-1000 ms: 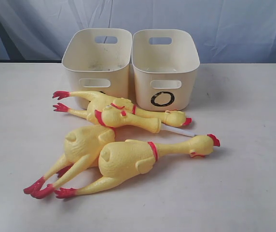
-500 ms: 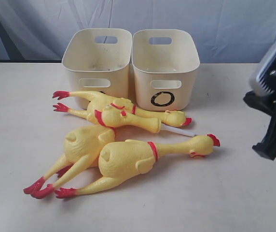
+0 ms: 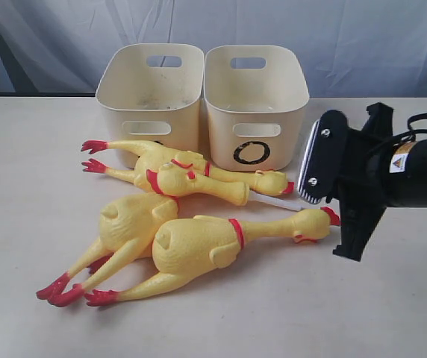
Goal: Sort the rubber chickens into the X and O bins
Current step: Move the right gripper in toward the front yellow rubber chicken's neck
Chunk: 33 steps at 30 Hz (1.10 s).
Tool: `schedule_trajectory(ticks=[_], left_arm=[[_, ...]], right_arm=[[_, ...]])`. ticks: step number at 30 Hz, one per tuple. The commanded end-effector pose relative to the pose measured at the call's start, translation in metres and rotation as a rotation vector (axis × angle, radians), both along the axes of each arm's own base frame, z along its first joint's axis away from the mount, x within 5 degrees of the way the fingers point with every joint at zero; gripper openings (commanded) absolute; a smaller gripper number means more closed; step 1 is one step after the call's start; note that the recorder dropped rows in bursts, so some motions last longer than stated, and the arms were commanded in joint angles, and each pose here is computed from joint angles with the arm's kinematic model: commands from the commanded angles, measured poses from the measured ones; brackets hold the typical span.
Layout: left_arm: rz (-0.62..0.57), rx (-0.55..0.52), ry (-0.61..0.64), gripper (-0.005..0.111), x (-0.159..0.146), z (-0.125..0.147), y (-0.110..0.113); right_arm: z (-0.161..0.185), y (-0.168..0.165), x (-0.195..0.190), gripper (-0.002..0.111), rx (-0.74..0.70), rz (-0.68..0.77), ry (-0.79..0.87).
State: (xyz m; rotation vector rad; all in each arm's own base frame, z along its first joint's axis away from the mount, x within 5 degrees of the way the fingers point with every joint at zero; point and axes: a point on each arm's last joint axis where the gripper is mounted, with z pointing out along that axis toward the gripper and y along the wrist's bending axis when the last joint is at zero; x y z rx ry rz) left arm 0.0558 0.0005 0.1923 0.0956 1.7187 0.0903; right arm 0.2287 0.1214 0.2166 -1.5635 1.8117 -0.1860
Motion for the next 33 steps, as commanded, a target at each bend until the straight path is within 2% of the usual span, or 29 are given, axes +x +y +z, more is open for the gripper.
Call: schedule_trajectory(ticks=[1,3,5,7,9,18,33], left_arm=[[0.001,-0.003,-0.005,0.0,0.0,0.0,0.0],[0.001,-0.003,-0.005,0.0,0.0,0.0,0.0],[0.001,-0.003,-0.005,0.0,0.0,0.0,0.0],[0.001,-0.003,-0.005,0.0,0.0,0.0,0.0],[0.001,-0.003,-0.005,0.0,0.0,0.0,0.0],[0.001,-0.003,-0.005,0.0,0.0,0.0,0.0],[0.001,-0.003,-0.005,0.0,0.0,0.0,0.0]], right_arm=[[-0.021,0.011,0.011,0.002,-0.085,0.085,-0.021],[-0.03,0.013,0.016,0.01,-0.087,0.086,-0.027],[-0.042,0.017,0.022,0.034,-0.085,0.085,-0.031],[-0.05,0.018,0.025,0.05,-0.09,0.085,-0.022],[-0.059,0.02,0.029,0.056,-0.091,0.084,-0.022],[-0.086,0.024,0.035,0.055,-0.14,0.13,0.0],[-0.11,0.027,0.04,0.055,-0.141,0.142,-0.006]])
